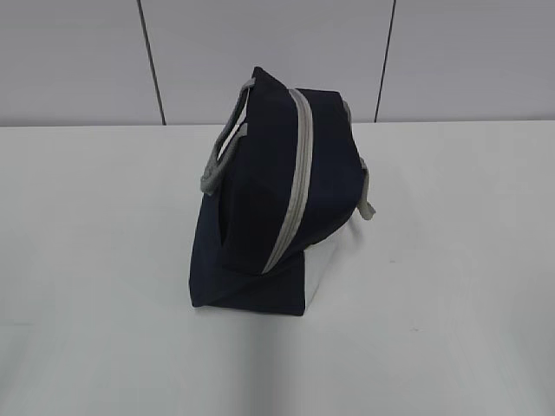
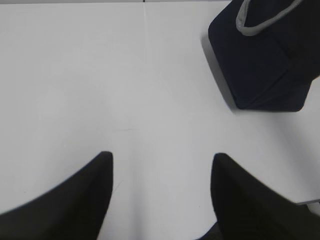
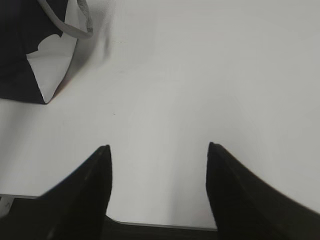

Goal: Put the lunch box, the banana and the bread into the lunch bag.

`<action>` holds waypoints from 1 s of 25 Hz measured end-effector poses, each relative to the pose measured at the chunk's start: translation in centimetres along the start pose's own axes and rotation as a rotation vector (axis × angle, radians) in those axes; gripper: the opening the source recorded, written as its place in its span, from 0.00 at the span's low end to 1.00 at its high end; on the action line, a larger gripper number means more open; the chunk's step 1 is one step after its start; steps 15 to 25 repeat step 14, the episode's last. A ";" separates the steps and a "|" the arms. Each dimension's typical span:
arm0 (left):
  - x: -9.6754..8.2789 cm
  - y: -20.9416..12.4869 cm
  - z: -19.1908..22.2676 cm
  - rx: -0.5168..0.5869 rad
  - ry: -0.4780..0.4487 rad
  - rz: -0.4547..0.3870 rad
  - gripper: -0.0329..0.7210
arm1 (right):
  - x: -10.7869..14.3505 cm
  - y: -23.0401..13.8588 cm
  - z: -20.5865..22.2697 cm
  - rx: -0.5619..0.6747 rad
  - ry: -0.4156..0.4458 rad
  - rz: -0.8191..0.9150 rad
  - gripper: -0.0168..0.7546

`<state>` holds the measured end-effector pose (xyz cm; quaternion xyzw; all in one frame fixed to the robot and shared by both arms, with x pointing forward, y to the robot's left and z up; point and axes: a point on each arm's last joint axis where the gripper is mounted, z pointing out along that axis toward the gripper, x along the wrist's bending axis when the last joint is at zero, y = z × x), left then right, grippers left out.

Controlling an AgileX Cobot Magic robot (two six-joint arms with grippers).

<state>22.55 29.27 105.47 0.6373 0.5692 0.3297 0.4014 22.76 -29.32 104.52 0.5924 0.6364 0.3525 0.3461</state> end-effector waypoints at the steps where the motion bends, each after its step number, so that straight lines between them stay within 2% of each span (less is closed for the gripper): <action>1: 0.0 0.0 0.0 0.000 0.000 0.000 0.62 | 0.0 0.0 0.0 0.000 0.000 0.000 0.59; 25: 0.0 0.0 0.0 0.001 0.000 0.000 0.62 | 0.0 0.0 0.0 0.000 0.000 0.000 0.59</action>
